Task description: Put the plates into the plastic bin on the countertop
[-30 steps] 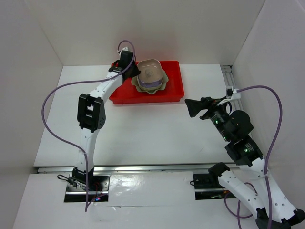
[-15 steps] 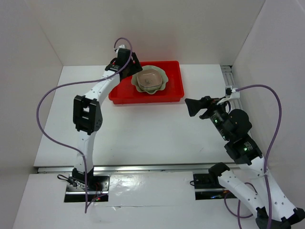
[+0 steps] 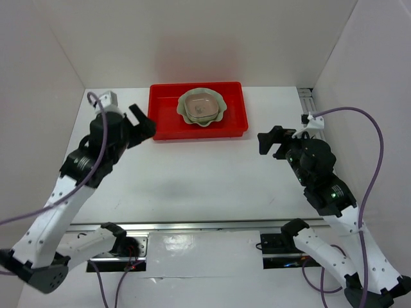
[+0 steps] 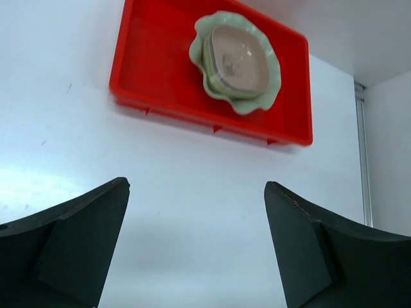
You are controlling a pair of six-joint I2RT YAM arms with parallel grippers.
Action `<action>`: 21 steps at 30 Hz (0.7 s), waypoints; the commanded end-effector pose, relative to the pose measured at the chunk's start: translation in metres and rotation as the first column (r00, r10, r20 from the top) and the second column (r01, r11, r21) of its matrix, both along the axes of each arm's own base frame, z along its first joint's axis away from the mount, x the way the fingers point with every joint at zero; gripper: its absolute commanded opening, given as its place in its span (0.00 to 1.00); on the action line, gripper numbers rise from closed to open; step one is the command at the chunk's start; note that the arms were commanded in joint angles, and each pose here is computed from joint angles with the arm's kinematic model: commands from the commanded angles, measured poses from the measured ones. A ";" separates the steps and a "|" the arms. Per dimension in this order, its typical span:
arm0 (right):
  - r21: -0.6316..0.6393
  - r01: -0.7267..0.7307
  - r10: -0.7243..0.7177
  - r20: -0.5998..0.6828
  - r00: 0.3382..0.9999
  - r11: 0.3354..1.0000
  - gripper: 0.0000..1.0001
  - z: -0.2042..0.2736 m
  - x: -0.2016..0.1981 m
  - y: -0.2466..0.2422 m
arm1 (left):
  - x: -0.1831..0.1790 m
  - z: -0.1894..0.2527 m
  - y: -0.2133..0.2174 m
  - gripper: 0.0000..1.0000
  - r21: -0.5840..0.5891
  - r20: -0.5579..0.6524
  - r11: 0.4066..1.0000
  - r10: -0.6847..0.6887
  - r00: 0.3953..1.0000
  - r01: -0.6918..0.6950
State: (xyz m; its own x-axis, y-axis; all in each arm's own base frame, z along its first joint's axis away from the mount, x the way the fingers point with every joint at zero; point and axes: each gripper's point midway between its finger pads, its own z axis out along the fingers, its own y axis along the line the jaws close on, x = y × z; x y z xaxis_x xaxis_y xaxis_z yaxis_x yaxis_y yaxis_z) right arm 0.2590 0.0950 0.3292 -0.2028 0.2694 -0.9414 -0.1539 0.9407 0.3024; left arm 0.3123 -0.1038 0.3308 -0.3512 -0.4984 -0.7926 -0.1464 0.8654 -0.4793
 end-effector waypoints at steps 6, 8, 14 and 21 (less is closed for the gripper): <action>0.006 0.074 -0.074 0.039 0.997 0.997 1.00 0.014 -0.019 -0.022 | -0.109 -0.023 0.049 1.00 0.102 -0.045 0.994 -0.026 0.999 0.030; 0.004 0.089 -0.089 0.039 0.995 0.996 1.00 0.008 -0.021 -0.026 | -0.131 -0.030 0.065 1.00 0.138 -0.063 0.990 -0.016 0.998 0.025; 0.005 0.134 -0.134 0.034 0.990 0.991 1.00 0.011 -0.032 -0.039 | -0.172 -0.030 0.090 1.00 0.159 -0.044 0.987 -0.009 0.999 0.016; 0.009 0.176 -0.176 0.050 0.983 0.984 1.00 0.016 -0.038 -0.050 | -0.188 -0.029 0.097 1.00 0.170 -0.041 0.985 -0.028 0.999 0.034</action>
